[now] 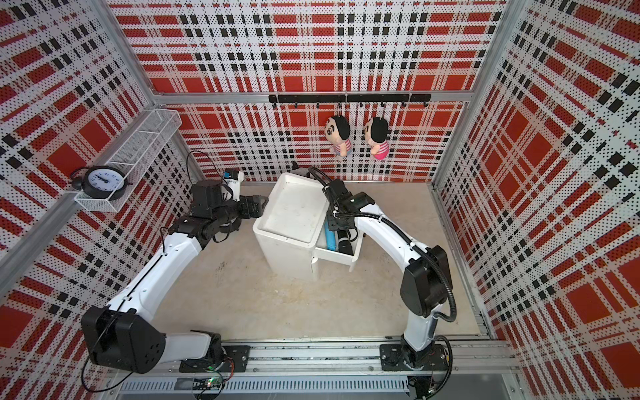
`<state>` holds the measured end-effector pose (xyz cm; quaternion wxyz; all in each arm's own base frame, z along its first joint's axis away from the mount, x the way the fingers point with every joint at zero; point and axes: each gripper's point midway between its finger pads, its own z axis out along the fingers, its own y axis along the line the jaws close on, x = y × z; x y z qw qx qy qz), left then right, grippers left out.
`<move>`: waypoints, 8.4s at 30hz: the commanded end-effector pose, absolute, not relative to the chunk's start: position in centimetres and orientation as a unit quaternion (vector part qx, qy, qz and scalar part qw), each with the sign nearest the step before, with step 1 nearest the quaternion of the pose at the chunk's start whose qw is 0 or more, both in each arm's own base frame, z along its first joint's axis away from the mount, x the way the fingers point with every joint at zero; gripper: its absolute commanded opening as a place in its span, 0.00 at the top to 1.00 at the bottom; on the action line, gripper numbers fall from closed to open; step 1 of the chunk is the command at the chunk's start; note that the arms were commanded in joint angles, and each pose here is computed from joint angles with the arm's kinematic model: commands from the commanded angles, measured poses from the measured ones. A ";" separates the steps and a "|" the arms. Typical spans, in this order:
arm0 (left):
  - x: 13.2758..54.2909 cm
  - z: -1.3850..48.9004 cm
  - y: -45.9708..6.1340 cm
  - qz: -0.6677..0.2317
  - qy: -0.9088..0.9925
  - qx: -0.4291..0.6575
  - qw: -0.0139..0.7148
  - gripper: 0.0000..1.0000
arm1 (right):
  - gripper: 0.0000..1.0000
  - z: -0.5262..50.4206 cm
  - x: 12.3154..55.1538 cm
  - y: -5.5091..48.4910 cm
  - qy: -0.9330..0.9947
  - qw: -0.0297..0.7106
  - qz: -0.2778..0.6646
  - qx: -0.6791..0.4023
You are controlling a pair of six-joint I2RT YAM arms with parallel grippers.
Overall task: Take the microphone out of the drawer
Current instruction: Pick up the microphone from the drawer, then place the microphone at the center of the board, then pick up the microphone from the drawer.
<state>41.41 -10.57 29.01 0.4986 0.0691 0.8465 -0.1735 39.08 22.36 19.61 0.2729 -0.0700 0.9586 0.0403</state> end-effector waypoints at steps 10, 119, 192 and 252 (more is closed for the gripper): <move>41.3 29.3 -10.6 -0.183 0.843 0.071 0.501 0.02 | 1.00 28.1 39.9 20.8 0.917 0.392 0.071 -0.020; 38.5 30.0 -18.4 -0.171 0.828 0.185 0.502 0.02 | 0.00 25.7 42.5 2.7 0.923 0.380 0.012 -0.061; 37.9 30.6 -17.2 -0.195 0.818 0.177 0.511 0.02 | 0.38 19.8 37.0 25.0 0.917 0.294 0.134 -0.234; 38.3 30.2 -17.3 -0.199 0.821 0.175 0.505 0.02 | 1.00 24.5 37.8 19.3 0.942 0.311 0.006 -0.126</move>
